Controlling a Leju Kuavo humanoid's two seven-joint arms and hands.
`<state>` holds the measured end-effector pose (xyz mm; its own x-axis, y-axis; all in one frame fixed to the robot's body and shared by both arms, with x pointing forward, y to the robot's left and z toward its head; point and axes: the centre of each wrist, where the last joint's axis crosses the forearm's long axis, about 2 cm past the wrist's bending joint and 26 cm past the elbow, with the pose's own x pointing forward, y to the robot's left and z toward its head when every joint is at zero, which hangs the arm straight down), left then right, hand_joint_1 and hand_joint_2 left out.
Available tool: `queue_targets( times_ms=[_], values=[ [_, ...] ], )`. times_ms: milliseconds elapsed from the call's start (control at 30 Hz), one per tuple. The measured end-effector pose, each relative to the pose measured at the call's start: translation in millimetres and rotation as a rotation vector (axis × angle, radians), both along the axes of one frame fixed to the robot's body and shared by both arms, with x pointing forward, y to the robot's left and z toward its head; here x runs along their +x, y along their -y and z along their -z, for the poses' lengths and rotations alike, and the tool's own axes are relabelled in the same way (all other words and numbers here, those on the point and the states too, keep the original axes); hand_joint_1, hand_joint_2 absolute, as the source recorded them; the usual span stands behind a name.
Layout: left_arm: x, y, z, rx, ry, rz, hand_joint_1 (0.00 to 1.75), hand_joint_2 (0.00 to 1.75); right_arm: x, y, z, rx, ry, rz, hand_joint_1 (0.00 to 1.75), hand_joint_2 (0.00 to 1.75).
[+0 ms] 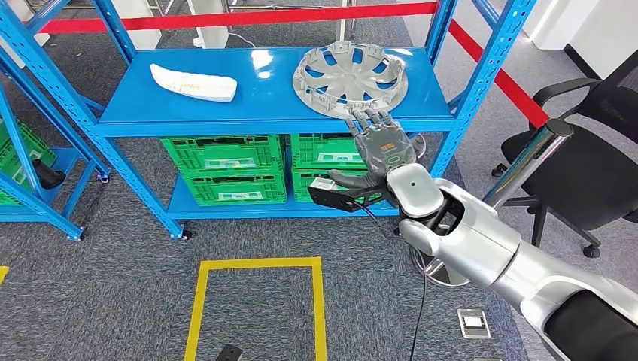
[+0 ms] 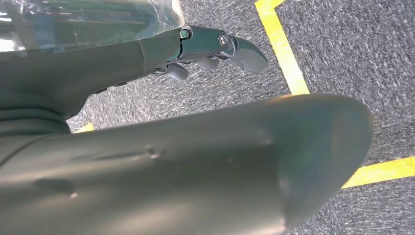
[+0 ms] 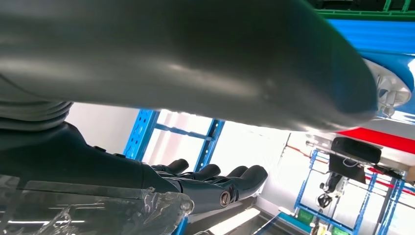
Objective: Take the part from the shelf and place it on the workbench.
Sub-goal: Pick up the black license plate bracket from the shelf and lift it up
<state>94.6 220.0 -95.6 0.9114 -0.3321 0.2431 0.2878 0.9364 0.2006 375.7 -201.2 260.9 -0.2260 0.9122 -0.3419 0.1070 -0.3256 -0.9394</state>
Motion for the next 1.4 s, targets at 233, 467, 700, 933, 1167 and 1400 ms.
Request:
queue_targets(
  times_ms=[233,467,700,933,1167,1400],
  values=[
    [-0.1,0,0.2,-0.011,-0.007,-0.002,0.0,0.0,0,0,0,0.004,0.001,0.007,0.0,0.0],
    [1.1,-1,0.1,-0.01,-0.008,0.004,0.0,0.0,1,1,0,0.016,0.001,0.008,0.0,0.0],
    [4.7,-1,-0.8,-0.011,-0.002,0.007,0.0,0.0,3,3,-2,0.012,0.012,0.012,0.0,0.0],
    [3.1,-1,-0.5,-0.01,-0.004,0.011,0.0,0.0,2,4,3,0.004,0.001,0.014,0.0,0.0],
    [5.1,-1,-0.9,-0.009,-0.001,0.015,0.0,0.0,1,5,7,0.001,-0.006,0.014,0.0,0.0],
    [2.3,-2,-0.1,-0.005,-0.006,0.016,0.0,0.0,1,5,10,-0.001,-0.012,0.014,0.0,0.0]
  ],
)
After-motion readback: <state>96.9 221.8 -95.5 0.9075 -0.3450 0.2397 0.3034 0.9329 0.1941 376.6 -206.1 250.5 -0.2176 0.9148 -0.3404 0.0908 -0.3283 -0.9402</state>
